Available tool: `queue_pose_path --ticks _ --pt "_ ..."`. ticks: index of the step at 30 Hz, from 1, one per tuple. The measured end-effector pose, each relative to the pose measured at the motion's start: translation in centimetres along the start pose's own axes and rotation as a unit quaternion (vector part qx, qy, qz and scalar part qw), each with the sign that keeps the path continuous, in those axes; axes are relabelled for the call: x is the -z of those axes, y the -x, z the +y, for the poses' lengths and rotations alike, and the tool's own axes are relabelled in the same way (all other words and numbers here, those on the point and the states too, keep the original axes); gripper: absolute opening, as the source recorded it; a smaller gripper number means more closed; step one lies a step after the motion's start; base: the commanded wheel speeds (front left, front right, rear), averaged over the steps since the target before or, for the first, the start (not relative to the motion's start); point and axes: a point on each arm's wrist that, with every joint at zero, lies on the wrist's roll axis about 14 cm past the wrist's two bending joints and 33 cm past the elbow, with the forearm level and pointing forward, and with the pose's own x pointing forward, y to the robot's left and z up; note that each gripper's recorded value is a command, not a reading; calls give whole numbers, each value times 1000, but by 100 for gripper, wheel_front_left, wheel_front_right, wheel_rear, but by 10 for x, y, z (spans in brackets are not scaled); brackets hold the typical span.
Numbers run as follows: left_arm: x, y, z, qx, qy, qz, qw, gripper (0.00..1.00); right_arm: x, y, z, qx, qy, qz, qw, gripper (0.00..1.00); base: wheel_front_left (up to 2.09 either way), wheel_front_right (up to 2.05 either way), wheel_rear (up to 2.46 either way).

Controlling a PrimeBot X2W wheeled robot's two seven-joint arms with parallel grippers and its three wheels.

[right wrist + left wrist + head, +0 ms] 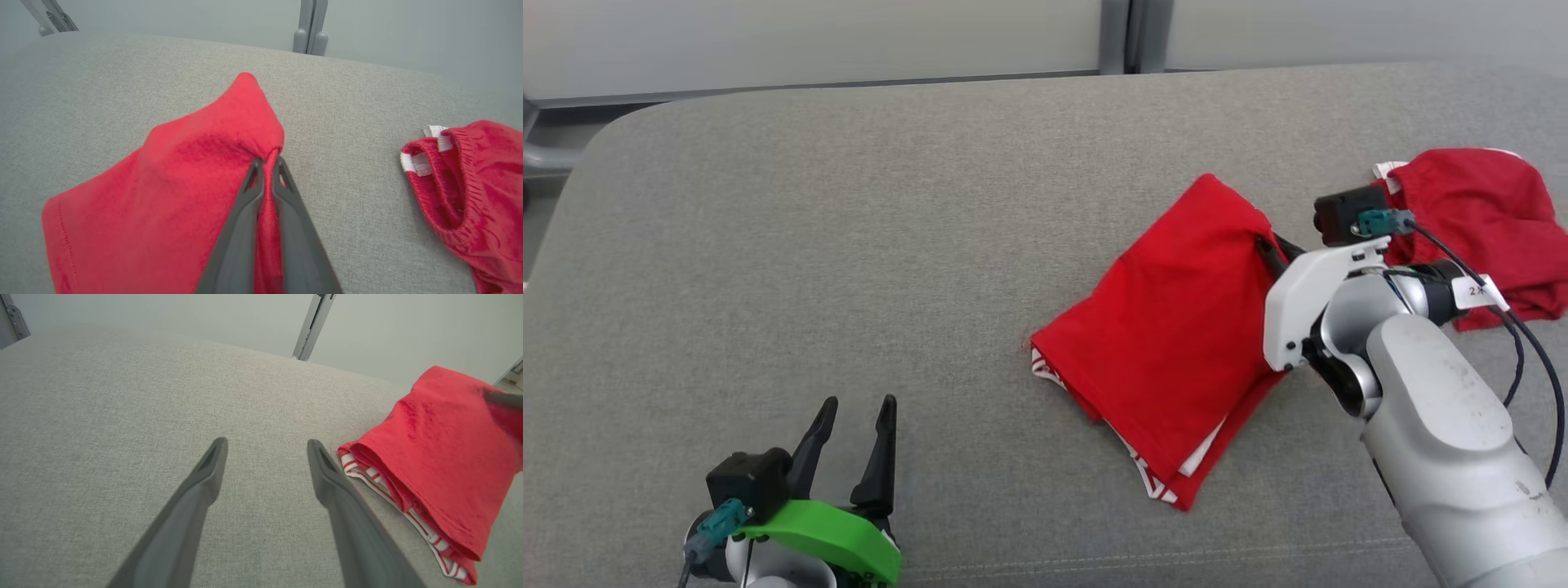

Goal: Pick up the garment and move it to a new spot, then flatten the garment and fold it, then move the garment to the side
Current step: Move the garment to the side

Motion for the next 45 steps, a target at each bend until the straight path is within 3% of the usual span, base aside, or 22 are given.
queue_pose_path --ticks 7,20,30,45 --pt "7 -22 -19 37 -7 15 999 100 -23 -5 -18 17 2 -34 999 0 0 0 0" --pt "33 -56 -59 112 -24 60 992 100 -51 6 -86 96 -29 -85 991 0 0 0 0" --pt "52 -67 -80 154 -34 93 983 100 -62 25 -145 171 -61 -124 976 0 0 0 0" --pt "59 -71 -73 155 -49 116 980 100 -47 49 -213 265 -114 -151 945 0 0 0 0"
